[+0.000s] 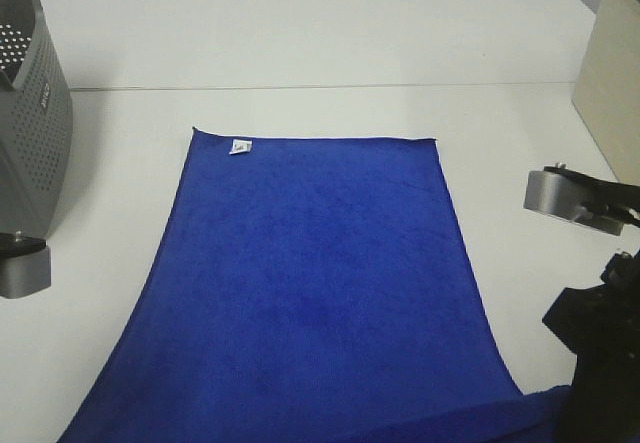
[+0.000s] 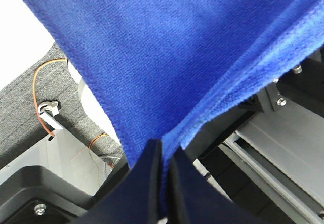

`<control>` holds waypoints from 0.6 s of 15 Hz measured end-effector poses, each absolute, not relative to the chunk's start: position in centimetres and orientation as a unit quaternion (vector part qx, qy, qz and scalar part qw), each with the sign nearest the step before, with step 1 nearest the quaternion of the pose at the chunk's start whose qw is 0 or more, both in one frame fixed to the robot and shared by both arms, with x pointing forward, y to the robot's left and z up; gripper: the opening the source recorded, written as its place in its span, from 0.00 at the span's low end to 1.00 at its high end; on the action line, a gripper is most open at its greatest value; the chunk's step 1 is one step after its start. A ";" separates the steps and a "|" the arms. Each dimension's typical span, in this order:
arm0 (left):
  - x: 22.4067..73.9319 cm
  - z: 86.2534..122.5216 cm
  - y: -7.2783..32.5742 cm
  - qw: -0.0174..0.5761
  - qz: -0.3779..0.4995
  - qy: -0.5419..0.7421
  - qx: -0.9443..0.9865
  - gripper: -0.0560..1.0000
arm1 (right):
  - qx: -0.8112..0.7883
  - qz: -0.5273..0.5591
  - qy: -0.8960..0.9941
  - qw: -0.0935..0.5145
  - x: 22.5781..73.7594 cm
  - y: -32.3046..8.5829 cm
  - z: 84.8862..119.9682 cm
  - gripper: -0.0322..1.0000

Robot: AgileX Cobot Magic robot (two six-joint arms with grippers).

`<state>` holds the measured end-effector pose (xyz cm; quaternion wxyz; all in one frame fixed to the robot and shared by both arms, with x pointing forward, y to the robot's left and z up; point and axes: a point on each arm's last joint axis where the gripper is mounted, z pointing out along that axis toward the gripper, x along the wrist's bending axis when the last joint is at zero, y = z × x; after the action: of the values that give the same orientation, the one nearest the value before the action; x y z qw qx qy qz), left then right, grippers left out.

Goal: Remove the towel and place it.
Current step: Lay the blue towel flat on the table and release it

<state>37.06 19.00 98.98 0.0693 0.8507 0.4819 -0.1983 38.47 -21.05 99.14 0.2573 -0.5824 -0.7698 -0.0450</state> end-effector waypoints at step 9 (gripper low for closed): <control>36.8 99.0 18.7 0.079 -0.222 0.490 0.839 0.55 | -0.618 -0.022 -0.746 0.248 38.5 -21.3 99.0 0.65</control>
<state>36.77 18.66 99.02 0.0794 0.8393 0.4898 -0.2222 38.48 -21.32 99.02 0.2477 -0.6181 -0.7457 -0.0218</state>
